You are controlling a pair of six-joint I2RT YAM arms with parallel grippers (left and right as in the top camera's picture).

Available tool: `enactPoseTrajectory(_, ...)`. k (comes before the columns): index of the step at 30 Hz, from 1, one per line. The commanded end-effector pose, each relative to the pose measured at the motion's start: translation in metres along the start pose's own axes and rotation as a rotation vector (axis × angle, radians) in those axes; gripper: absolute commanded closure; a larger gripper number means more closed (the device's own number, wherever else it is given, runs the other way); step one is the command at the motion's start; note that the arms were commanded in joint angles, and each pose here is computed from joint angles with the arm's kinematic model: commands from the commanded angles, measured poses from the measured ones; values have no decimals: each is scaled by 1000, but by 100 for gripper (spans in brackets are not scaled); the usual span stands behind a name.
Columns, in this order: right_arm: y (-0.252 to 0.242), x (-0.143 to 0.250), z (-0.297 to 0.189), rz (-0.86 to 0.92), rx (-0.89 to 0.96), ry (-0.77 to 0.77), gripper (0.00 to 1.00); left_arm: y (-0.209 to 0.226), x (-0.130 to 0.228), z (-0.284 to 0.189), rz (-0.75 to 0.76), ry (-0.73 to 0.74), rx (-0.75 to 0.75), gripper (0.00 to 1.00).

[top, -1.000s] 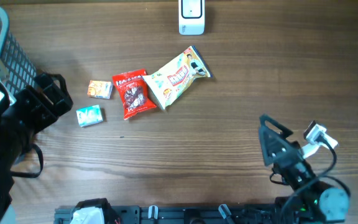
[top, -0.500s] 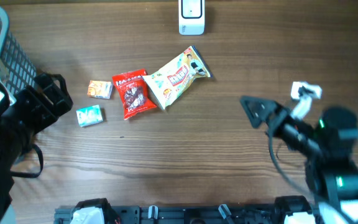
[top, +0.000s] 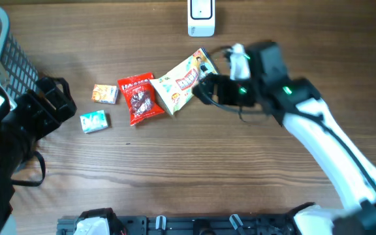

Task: Scan the item barcode
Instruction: 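Reach the right gripper toward the cream printed bag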

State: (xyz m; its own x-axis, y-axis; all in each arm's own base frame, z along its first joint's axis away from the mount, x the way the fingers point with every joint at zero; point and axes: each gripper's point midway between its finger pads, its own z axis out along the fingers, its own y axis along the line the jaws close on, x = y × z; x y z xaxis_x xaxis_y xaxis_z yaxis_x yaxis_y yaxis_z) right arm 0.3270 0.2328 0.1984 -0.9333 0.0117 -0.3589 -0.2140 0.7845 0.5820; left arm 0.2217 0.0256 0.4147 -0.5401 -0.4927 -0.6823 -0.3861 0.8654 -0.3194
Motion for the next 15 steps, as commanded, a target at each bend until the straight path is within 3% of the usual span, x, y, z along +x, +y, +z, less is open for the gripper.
enactPoseTrajectory(1, 1, -40, 10, -134, 110, 21, 0, 2, -3, -3, -2, -17, -6, 0)
enactPoseTrajectory(6, 5, -61, 27, -168, 123, 95, 0, 2, -3, -3, -2, -17, -6, 0)
enactPoseTrajectory(12, 1, -89, 51, -203, 120, 6, 0, 2, -3, -3, -2, -17, -6, 0)
enactPoseTrajectory(14, -1, -98, 63, -130, 110, -21, 1, 2, -3, -3, -2, -17, -6, 0)
enactPoseTrajectory(15, -6, -98, 73, -76, 112, -18, 16, 2, -3, -3, -2, -17, -6, 0)
